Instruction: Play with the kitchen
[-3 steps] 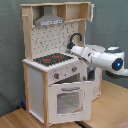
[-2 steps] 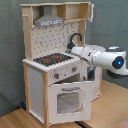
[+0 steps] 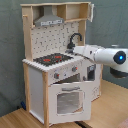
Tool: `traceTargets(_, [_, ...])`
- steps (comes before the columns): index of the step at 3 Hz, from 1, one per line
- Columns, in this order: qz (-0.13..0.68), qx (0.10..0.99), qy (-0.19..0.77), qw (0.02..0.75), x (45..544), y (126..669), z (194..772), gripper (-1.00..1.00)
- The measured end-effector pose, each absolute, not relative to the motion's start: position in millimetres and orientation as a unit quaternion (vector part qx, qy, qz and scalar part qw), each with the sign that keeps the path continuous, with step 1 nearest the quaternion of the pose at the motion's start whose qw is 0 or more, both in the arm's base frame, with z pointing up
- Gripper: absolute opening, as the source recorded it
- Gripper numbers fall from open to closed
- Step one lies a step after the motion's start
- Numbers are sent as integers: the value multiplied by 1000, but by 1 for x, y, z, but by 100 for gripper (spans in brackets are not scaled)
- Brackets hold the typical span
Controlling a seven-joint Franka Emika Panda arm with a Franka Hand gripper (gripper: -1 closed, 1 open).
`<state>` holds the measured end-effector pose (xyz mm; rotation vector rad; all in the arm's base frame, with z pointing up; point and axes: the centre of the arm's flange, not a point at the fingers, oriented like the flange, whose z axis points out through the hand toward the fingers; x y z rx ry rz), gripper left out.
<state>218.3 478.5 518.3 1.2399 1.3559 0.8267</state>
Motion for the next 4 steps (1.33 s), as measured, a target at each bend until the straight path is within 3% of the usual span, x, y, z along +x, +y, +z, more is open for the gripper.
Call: traceTargets(4, [250, 566, 605, 500, 245, 427, 566, 100])
